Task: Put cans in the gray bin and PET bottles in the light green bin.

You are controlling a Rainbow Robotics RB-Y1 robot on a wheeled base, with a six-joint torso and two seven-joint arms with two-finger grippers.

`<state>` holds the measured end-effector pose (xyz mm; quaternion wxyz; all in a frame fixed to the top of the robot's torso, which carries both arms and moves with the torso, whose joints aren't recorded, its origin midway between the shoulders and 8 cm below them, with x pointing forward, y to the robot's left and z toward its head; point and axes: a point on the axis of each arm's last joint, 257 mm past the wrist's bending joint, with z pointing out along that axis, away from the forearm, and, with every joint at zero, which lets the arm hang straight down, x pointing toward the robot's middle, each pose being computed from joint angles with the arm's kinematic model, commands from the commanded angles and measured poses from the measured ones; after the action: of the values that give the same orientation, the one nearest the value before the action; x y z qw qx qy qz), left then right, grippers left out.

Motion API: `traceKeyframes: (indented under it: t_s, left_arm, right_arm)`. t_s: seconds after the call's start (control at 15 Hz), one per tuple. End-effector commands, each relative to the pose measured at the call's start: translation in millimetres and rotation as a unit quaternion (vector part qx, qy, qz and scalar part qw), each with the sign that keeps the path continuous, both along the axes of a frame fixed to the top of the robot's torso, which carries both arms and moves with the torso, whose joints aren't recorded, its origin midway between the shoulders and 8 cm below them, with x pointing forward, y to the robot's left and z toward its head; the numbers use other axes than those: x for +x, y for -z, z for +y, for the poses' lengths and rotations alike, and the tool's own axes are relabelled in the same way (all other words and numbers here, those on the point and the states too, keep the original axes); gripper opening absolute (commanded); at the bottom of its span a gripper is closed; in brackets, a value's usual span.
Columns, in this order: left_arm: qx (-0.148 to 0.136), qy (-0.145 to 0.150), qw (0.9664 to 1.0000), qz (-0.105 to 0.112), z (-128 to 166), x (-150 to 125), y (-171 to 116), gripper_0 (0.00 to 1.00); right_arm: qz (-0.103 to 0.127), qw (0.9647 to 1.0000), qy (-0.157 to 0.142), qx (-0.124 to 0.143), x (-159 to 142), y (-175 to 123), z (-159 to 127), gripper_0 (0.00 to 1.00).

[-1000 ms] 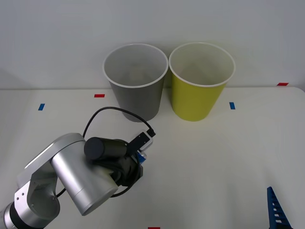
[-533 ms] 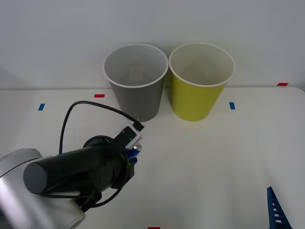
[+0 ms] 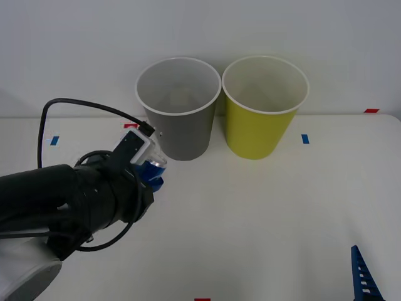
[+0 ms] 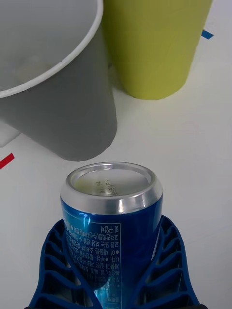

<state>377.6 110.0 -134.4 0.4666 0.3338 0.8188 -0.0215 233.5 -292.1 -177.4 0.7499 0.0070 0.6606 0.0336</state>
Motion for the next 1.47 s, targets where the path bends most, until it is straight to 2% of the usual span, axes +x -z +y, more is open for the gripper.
traceKeyframes:
  t_s: [0.07,0.2,0.33,0.4,0.47,0.67,0.8,1.0,1.2,1.27,1.33,1.4,1.47]
  left_arm:
    - [-0.027,-0.013,0.9995,-0.002,14,8,-16,0.0]
    - [-0.06,-0.025,0.9979,-0.008,21,14,-33,0.0]
    - [-0.108,-0.037,0.9933,-0.018,29,20,-56,0.0]
    - [-0.131,-0.041,0.99,-0.031,33,24,-71,0.0]
    - [-0.156,-0.039,0.9855,-0.054,34,29,-93,0.0]
    - [-0.177,-0.026,0.9784,-0.103,34,37,-141,0.0]
    - [-0.196,-0.011,0.9735,-0.118,30,35,-163,0.0]
    - [-0.245,0.023,0.9602,-0.133,21,25,-197,0.0]
    - [-0.263,0.049,0.9482,-0.172,10,20,-237,0.0]
    - [-0.257,0.054,0.9457,-0.192,9,20,-249,0.0]
    - [-0.238,0.067,0.9446,-0.215,4,19,-259,0.0]
    - [-0.225,0.067,0.9459,-0.224,2,26,-261,0.0]
    - [-0.225,0.064,0.9456,-0.226,1,35,-262,0.0]
  right_arm:
    - [0.0,1.0,0.0,0.0,0,0,0,1.0]
    - [0.0,1.0,0.0,0.0,0,0,0,1.0]
    - [0.0,1.0,0.0,0.0,0,0,0,1.0]
    - [0.0,1.0,0.0,0.0,0,0,0,1.0]
    - [0.0,1.0,0.0,0.0,0,0,0,1.0]
    - [0.0,1.0,0.0,0.0,0,0,0,1.0]
    - [0.0,1.0,0.0,0.0,0,0,0,1.0]
    - [0.0,1.0,0.0,0.0,0,0,0,1.0]
    - [0.0,1.0,0.0,0.0,0,0,0,1.0]
    - [0.0,1.0,0.0,0.0,0,0,0,1.0]
    - [0.0,1.0,0.0,0.0,0,0,0,1.0]
    - [0.0,1.0,0.0,0.0,0,0,0,1.0]
    - [0.0,1.0,0.0,0.0,0,0,0,1.0]
